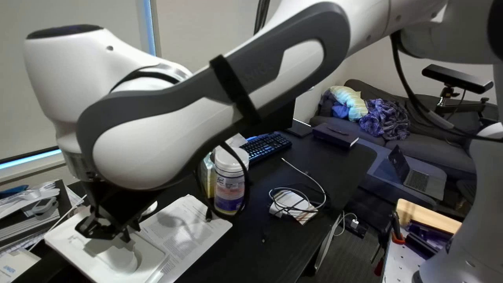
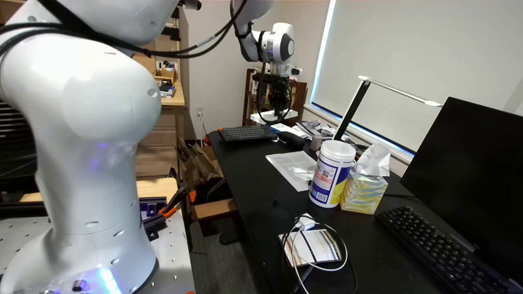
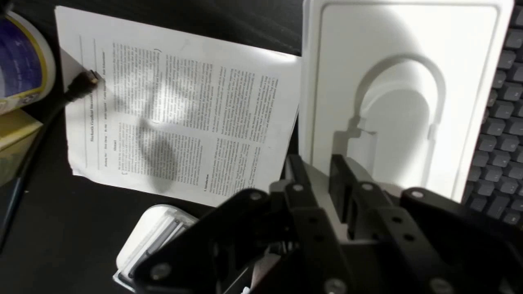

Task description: Pick up the white box from the table and move it to the right

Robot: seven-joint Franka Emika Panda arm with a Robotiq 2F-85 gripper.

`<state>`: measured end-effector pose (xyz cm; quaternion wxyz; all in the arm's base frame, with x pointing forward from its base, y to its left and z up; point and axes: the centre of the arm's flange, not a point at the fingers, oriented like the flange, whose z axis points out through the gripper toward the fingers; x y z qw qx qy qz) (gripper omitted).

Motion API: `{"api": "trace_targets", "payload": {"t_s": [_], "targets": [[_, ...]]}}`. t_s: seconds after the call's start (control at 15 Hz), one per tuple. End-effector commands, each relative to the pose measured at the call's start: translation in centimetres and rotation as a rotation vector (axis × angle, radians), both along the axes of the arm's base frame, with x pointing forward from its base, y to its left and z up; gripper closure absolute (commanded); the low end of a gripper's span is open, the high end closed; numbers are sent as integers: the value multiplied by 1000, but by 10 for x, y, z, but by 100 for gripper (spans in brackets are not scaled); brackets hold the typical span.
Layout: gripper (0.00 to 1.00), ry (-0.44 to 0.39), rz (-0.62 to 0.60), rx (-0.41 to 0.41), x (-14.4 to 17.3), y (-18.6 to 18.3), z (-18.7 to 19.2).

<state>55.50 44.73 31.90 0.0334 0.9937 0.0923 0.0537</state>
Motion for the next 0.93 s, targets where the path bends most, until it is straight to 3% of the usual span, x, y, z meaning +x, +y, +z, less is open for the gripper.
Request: {"api": "trace_targets", "payload": {"t_s": [0.0, 0.2, 0.27, 0.6, 0.67, 0.87], "targets": [[92, -70, -15, -39, -70, -39, 31], [92, -104, -8, -53, -103, -51, 51], [81, -63, 2, -45, -52, -19, 39], [81, -75, 3, -53, -79, -31, 52], [92, -75, 3, -52, -79, -32, 51], [92, -29, 19, -45, -94, -41, 56]]}}
